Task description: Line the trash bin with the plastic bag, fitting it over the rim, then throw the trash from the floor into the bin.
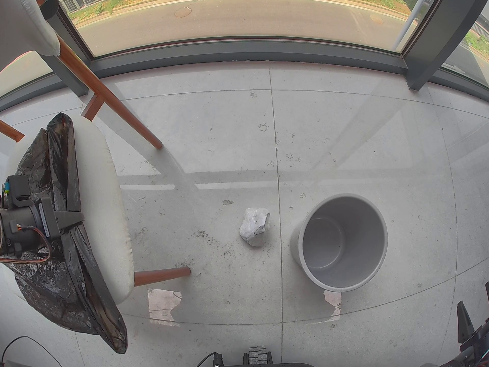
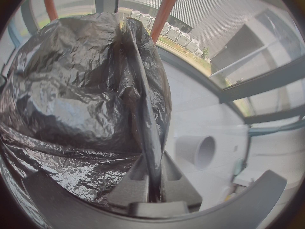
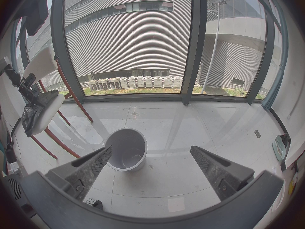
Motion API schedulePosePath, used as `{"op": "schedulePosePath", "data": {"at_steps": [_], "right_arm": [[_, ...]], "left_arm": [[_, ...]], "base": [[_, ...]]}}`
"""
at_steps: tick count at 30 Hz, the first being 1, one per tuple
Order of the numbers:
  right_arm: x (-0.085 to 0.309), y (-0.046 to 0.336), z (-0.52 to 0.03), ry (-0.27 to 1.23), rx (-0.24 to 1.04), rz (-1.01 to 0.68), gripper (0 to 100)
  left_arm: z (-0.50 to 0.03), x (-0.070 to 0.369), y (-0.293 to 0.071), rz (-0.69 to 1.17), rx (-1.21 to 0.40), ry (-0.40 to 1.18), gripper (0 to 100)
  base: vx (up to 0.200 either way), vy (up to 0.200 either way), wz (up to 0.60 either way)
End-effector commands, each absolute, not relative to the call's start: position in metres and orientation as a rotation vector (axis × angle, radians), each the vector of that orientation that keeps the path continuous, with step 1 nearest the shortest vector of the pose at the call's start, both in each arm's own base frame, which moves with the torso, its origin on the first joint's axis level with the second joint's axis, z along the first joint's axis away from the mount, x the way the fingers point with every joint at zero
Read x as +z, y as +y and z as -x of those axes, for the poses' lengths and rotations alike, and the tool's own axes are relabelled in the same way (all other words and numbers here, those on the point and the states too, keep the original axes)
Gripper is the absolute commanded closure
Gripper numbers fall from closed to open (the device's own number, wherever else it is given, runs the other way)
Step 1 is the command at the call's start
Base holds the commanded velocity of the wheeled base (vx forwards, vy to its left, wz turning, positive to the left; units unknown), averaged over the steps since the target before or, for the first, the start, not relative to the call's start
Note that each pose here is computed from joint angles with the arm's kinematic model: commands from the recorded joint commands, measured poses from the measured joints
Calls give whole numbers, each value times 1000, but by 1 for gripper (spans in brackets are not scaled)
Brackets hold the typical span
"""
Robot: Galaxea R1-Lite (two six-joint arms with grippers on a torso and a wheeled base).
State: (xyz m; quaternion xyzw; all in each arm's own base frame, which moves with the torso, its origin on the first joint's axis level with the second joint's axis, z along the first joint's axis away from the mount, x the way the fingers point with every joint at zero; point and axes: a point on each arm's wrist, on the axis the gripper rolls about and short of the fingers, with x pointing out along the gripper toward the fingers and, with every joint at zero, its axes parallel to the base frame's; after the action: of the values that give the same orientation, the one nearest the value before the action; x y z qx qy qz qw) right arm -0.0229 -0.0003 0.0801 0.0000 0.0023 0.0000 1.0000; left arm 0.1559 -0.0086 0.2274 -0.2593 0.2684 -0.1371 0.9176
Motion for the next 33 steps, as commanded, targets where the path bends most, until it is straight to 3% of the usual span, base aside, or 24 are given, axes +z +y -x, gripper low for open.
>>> {"op": "schedulePosePath", "data": {"at_steps": [1,11,19,23,26,33], "right_arm": [[76,0,22,15,0,0,0],[76,0,22,15,0,-1,0],[76,0,22,15,-2,-1,0],[76,0,22,15,-2,-3,0],[75,0,22,14,-2,-3,0],[76,0,22,15,-2,-3,0]], "left_arm": [[-133,242,4,712,-356,487,100],[-123,243,17,795,-573,504,100],[-98,253,4,815,-996,565,100],[-93,256,0,834,-1050,598,100],[-79,262,-16,792,-1211,648,100],[-80,265,-25,746,-1329,667,100]], "base": [[0,0,0],[0,0,0],[0,0,0],[0,0,0],[0,0,0],[0,-200,0]]}}
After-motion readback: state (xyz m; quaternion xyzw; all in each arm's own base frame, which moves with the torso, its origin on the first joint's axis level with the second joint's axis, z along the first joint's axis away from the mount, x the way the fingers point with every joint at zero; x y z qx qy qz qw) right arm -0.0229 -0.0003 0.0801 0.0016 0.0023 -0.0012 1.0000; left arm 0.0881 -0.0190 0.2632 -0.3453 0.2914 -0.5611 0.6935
